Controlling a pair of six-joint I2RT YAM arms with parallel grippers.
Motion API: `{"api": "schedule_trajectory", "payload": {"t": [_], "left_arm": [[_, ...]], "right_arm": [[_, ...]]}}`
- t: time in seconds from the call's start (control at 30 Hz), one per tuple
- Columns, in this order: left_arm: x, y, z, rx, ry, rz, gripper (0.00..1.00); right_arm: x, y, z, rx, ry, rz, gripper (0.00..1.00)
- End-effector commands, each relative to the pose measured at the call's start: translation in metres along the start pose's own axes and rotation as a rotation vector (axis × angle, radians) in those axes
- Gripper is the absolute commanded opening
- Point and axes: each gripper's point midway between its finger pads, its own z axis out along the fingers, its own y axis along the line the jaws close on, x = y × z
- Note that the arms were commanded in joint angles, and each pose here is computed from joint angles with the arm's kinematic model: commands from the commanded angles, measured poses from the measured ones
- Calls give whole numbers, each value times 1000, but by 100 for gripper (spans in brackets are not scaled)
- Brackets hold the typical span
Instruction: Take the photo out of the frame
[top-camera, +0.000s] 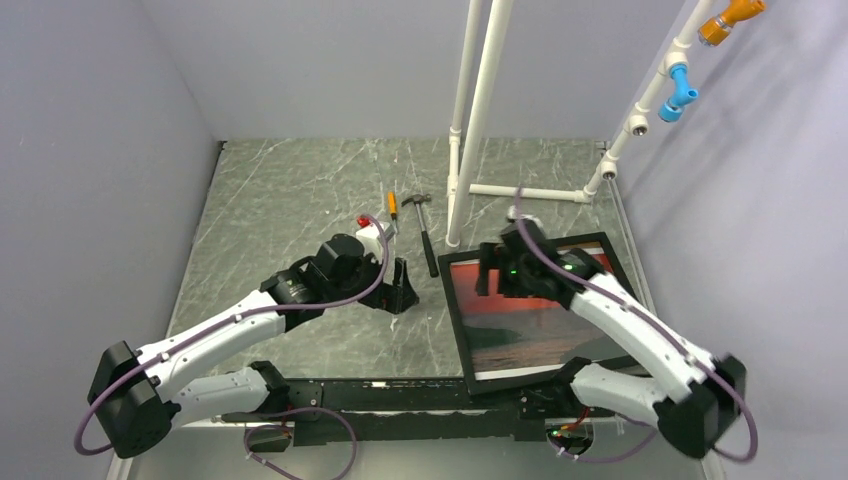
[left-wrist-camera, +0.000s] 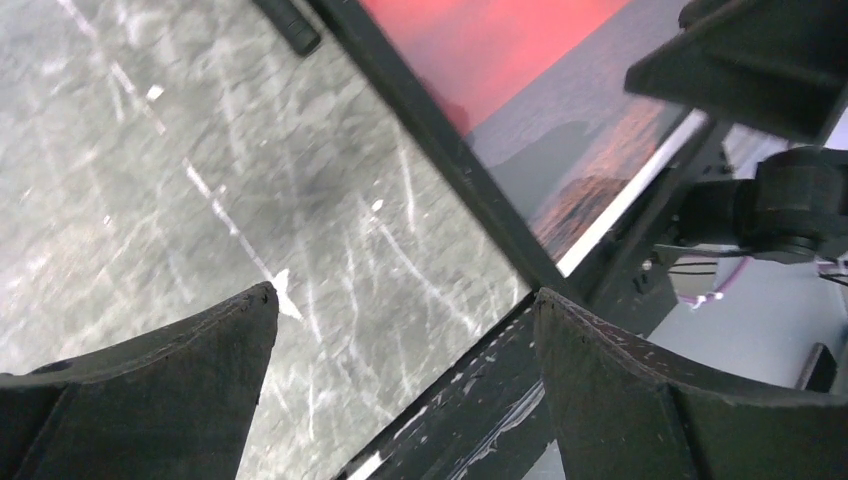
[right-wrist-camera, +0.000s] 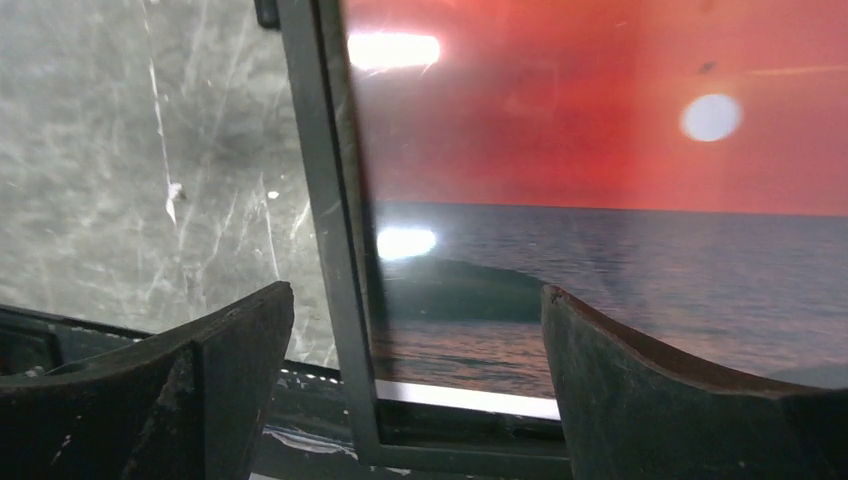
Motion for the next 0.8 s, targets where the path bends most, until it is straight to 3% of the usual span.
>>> {"api": "schedule_trajectory", "payload": {"t": [0.0,0.13,0.43,0.77], "left_arm": [[10,20,-8,-117,20,-55,99],[20,27,-16,-136,10,-88,100],[30,37,-28,-175,5,-114,99],[31,36,-27,-177,31,-101,99]], "right_arm": [[-8,34,26,53,-60,36,89],[13,65,55,-10,-5,13,74],[46,72,100,145,50,-147,73],[74,77,125,226,65,-223,55]]}}
